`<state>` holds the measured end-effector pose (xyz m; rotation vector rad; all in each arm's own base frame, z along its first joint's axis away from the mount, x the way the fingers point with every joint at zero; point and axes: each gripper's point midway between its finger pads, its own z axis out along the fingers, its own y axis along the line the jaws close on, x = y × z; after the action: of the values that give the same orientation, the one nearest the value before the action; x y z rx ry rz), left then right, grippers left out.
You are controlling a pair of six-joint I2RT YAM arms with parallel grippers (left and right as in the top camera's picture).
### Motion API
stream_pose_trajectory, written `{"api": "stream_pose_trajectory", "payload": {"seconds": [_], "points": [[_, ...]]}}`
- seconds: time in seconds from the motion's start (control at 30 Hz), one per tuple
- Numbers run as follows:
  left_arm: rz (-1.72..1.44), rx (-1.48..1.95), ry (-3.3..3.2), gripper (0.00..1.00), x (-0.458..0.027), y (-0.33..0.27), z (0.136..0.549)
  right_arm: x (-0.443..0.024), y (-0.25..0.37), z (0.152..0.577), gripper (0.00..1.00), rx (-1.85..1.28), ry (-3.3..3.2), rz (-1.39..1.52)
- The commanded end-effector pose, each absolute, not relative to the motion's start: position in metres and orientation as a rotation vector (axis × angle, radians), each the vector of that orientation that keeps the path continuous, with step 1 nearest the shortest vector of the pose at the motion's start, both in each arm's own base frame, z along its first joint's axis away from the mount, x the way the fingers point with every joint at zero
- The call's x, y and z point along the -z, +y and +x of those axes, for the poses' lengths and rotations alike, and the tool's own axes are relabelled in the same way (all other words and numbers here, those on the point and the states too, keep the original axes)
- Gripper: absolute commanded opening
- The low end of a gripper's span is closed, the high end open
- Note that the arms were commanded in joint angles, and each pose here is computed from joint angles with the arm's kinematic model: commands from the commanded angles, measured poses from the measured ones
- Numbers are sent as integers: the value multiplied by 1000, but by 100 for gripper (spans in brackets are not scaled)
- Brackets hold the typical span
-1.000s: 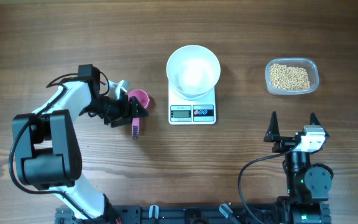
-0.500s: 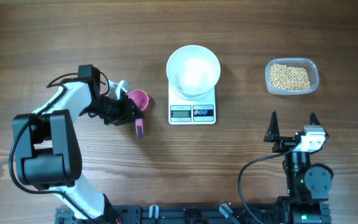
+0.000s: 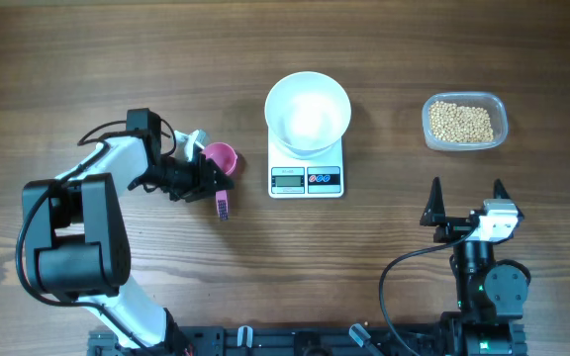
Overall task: Scoop item into bowl and weigh 150g on scale
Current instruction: 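Grasp the pink scoop handle with the left gripper and lift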
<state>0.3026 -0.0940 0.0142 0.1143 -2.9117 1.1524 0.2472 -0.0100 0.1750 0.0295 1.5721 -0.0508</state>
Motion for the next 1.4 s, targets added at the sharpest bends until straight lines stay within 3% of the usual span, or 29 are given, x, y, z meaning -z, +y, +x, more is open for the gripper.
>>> {"api": "stream_pose_trajectory", "payload": {"seconds": [0.0, 0.27, 0.33, 0.5, 0.73, 0.87, 0.97, 1.07, 1.17, 1.3, 1.37], "points": [[125, -1180, -2878, 32, -11, -98, 299, -177, -12, 247, 100, 69, 1565, 29], [145, -1175, -2874, 13, -11, -98, 299, -177, -12, 247, 100, 69, 1565, 29], [162, -1174, -2872, 4, -11, -98, 299, -177, -12, 247, 100, 69, 1565, 29], [268, -1272, -2810, 4, -21, -102, 304, -177, -12, 247, 100, 69, 1565, 29], [260, -2148, -2523, 4, -152, -96, 343, -177, -12, 247, 100, 69, 1565, 29], [165, -2197, -2639, 4, -209, -92, 345, -177, -12, 247, 100, 69, 1565, 29], [280, -2140, -2763, 4, -250, -86, 357, -186, -16, 246, 100, 90, 1524, 48], [446, -2127, -2992, 4, -303, -76, 370, -215, -2, 244, 100, -81, 1407, 83], [717, -2181, -3163, 4, -355, -66, 374, -296, -1, 216, 100, -105, 1056, 61], [610, -2408, -3108, 4, -397, -93, 370, -369, 7, 187, 100, -258, 879, 71], [592, -2469, -3070, 4, -406, -104, 371, -399, 24, 199, 100, -296, 977, -14]]}}
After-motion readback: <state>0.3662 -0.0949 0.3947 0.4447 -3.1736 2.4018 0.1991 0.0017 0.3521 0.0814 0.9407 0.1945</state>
